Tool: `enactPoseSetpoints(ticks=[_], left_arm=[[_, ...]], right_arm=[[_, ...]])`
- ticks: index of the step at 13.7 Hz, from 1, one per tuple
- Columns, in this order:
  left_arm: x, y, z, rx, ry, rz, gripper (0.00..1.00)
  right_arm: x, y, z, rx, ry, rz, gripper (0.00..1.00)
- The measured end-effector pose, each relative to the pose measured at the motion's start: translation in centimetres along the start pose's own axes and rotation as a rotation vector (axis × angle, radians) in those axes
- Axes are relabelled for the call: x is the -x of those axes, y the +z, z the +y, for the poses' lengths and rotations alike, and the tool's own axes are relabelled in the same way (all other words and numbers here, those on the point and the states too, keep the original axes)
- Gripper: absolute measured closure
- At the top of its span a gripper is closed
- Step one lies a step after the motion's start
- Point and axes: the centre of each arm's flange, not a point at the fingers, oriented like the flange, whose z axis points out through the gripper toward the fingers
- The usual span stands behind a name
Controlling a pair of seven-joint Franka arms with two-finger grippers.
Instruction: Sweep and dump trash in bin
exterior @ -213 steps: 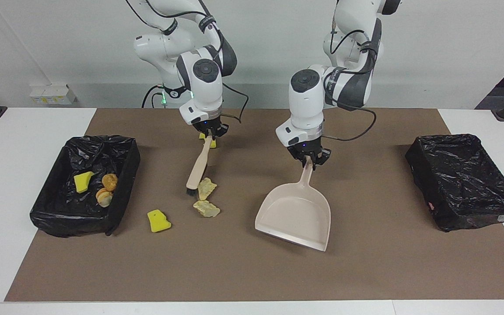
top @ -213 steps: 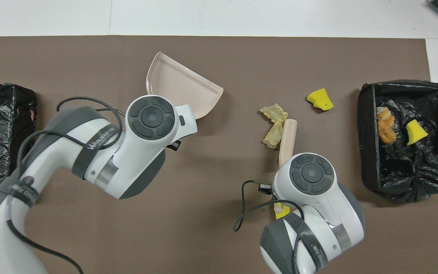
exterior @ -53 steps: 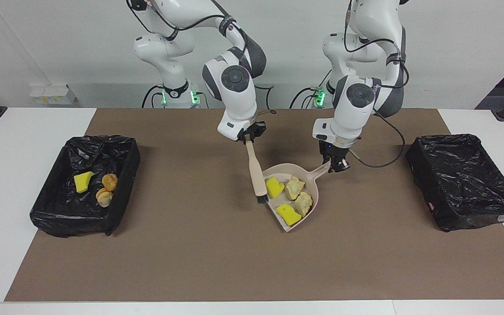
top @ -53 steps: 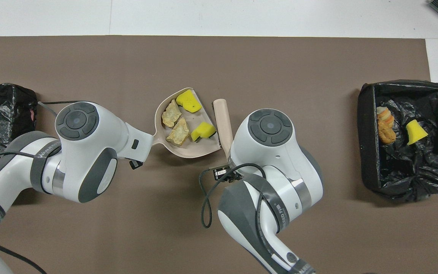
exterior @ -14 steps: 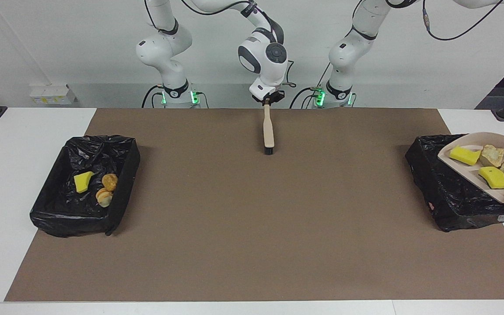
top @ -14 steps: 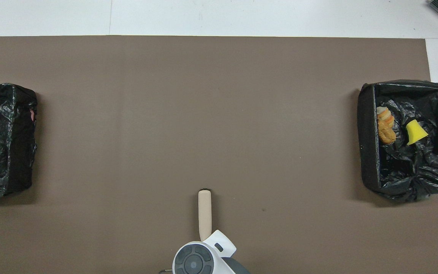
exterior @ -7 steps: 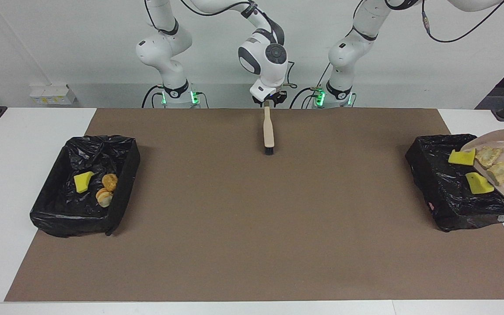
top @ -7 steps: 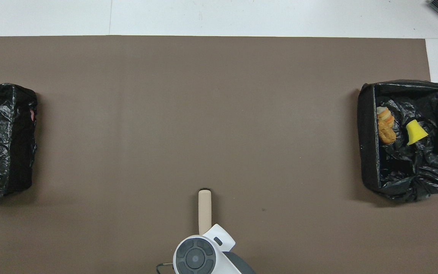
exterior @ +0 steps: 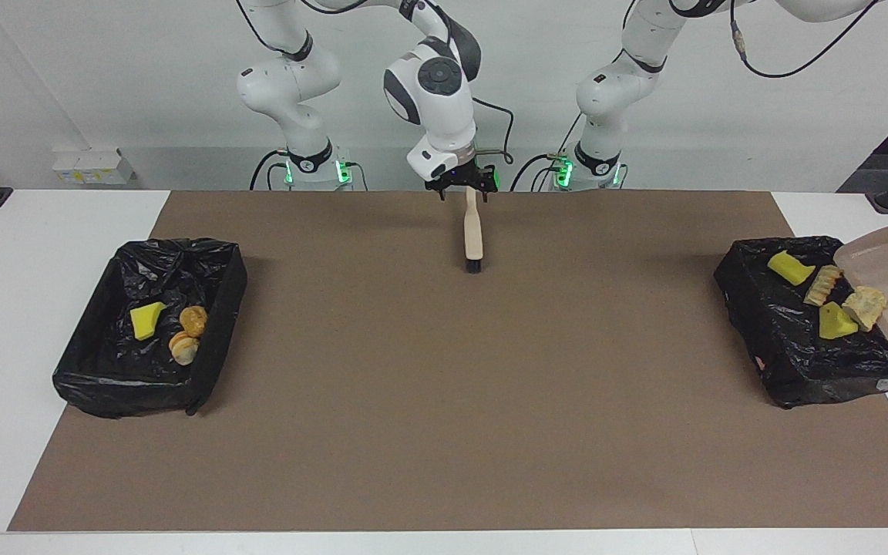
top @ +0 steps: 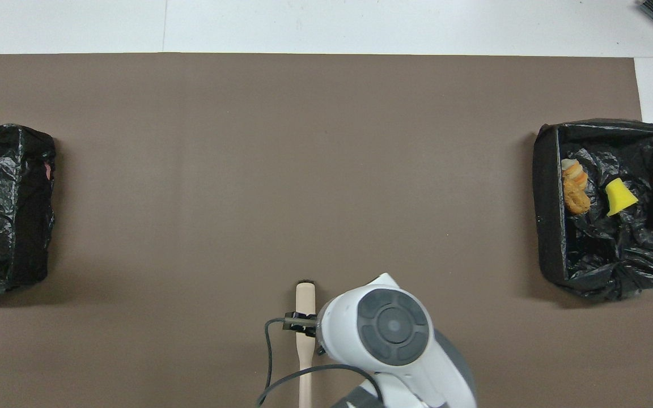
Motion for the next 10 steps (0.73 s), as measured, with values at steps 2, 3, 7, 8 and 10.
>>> enactPoseSetpoints(ticks=[2,3,7,8,10], left_arm=[[-0.5,-1.9,-0.9,-0.013,0.038,-0.044,0.67],[-1.0,-3.0,-1.3,-0.012,0.05,-0.05,0.67],[-1.6,-7.4,-1.5,0.005,0.062,-0.064,0.67],[-1.7,-8.4,-1.4,0.009,0.063,-0.066,0.67],[-1.7,-9.8,-1.3,0.009,0.062,-0.07,0.67]], right_arm=[[-3.0,-5.3,3.0,-0.007,0.083,0.001,0.0],[-4.8,-8.6,4.9,-0.006,0.112,-0.008,0.0],[-10.6,-18.5,13.4,0.033,0.045,0.036,0.0],[-11.2,-19.9,14.5,0.071,0.031,0.067,0.0],[-12.0,-21.4,15.6,0.114,0.036,0.114,0.0]])
